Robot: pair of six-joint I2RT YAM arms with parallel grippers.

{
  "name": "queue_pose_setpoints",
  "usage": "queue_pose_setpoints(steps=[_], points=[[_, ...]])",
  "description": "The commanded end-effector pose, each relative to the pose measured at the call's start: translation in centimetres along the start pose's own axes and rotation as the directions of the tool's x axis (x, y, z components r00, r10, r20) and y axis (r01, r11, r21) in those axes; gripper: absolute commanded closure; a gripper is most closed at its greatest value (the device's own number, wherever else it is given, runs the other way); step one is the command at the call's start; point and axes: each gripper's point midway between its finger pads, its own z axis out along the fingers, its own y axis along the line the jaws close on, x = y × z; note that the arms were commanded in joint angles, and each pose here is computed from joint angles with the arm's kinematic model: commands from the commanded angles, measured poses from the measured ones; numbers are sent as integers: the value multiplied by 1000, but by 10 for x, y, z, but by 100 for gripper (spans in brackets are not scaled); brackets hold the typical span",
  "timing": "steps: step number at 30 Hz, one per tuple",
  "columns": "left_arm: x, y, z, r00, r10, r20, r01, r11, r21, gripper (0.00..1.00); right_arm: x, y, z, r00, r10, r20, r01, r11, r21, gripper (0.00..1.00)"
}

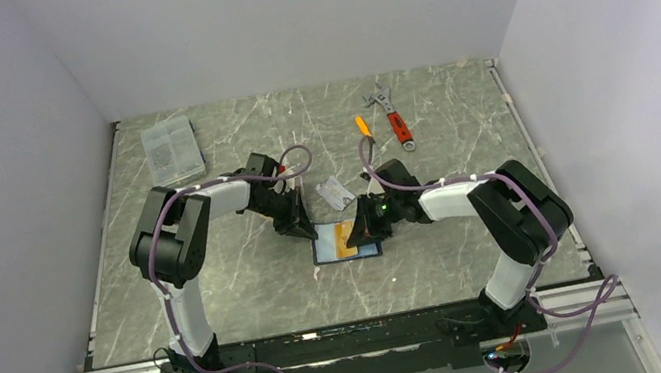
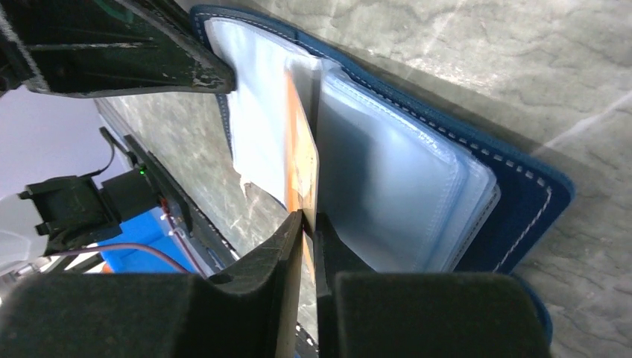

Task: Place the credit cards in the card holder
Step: Insert the credit card into the card holder.

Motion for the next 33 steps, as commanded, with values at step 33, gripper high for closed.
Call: queue_pose_setpoints(steps=[33], points=[[3,-3,1,999,48,12,-48,999,-18,100,-15,-26,-19,996,4,89,-21,980,198,87]])
